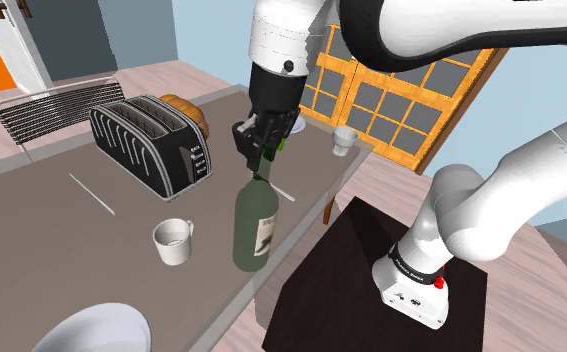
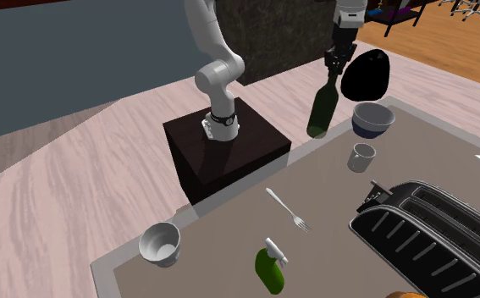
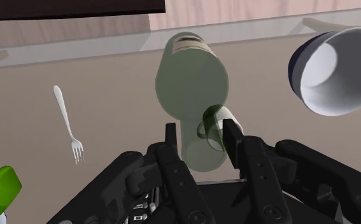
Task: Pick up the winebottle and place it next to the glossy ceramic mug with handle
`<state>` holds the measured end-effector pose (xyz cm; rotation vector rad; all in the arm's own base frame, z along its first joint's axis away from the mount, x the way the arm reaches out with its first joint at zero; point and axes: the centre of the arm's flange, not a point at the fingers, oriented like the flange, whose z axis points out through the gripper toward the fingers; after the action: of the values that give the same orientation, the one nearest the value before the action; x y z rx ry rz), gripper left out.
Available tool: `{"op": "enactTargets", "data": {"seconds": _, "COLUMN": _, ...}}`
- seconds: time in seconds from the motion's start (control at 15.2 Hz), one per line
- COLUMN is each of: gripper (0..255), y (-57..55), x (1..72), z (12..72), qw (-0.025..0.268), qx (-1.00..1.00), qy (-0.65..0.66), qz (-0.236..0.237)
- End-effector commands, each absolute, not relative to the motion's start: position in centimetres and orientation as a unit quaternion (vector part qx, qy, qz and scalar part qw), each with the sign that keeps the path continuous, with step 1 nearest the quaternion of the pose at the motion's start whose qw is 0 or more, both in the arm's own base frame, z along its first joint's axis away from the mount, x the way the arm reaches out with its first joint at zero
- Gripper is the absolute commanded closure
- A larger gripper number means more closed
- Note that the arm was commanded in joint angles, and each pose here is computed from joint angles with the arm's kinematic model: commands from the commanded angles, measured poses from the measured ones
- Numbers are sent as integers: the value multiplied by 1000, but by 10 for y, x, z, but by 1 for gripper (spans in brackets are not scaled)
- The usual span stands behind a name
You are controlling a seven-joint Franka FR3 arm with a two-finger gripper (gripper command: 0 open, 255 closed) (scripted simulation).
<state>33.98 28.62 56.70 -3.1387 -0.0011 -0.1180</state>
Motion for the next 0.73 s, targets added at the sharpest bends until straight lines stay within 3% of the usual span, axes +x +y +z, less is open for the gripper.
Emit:
{"op": "enactTargets", "data": {"seconds": 0.0, "gripper": 255, "y": 285, "x": 340, "z": 556, "qw": 1, "qx": -999, "qy": 0, "qz": -38}}
{"op": "enactTargets", "data": {"seconds": 0.66, "gripper": 255, "y": 285, "x": 340, "z": 503, "qw": 1, "qx": -999, "qy": 0, "qz": -38}}
